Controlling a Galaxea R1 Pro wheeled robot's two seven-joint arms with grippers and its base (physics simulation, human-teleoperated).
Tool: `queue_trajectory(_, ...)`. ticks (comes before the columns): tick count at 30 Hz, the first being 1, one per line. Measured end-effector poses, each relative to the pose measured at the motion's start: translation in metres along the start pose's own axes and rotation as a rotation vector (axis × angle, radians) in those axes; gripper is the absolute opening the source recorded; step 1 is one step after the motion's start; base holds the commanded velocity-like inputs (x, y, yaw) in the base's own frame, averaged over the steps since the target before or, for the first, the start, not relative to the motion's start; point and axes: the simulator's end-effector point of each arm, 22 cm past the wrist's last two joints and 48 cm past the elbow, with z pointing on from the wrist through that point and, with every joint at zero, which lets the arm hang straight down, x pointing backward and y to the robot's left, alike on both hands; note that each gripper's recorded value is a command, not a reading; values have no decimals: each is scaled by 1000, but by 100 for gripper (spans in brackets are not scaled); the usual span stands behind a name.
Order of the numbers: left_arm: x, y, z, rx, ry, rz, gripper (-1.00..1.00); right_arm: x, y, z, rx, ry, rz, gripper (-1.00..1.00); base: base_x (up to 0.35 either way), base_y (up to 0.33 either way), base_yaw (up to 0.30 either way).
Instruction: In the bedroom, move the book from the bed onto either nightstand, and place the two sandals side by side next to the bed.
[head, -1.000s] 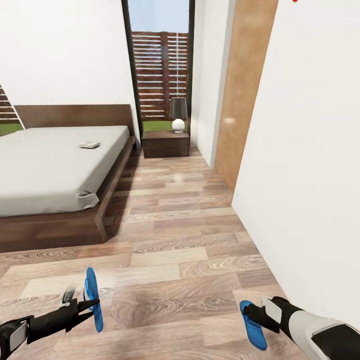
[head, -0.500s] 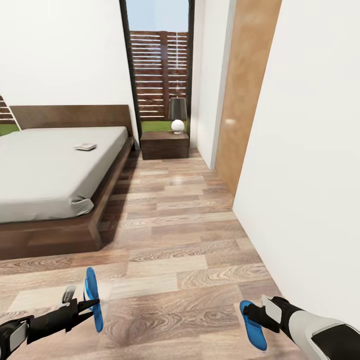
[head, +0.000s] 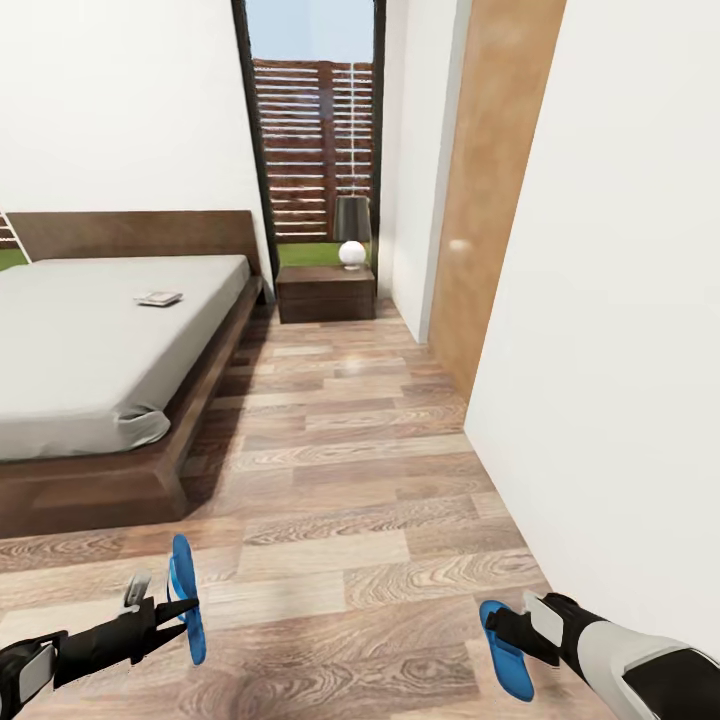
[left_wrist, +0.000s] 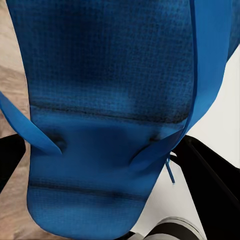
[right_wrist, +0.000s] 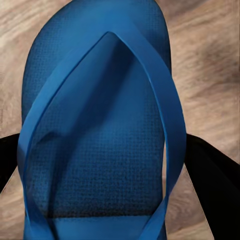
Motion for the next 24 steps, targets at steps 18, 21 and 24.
queue_trajectory(18,0,1,0,-2,1,1,-100,0,0,0,1,0,-1,-100,216,-80,7)
queue_trajectory(21,0,0,0,-1,-1,0,-100,0,0,0,1,0,-1,-100,217,-77,68)
queue_trajectory(24,-1,0,0,-1,-2,-1,-100,0,0,0,1,0,-1,-100,217,-76,96)
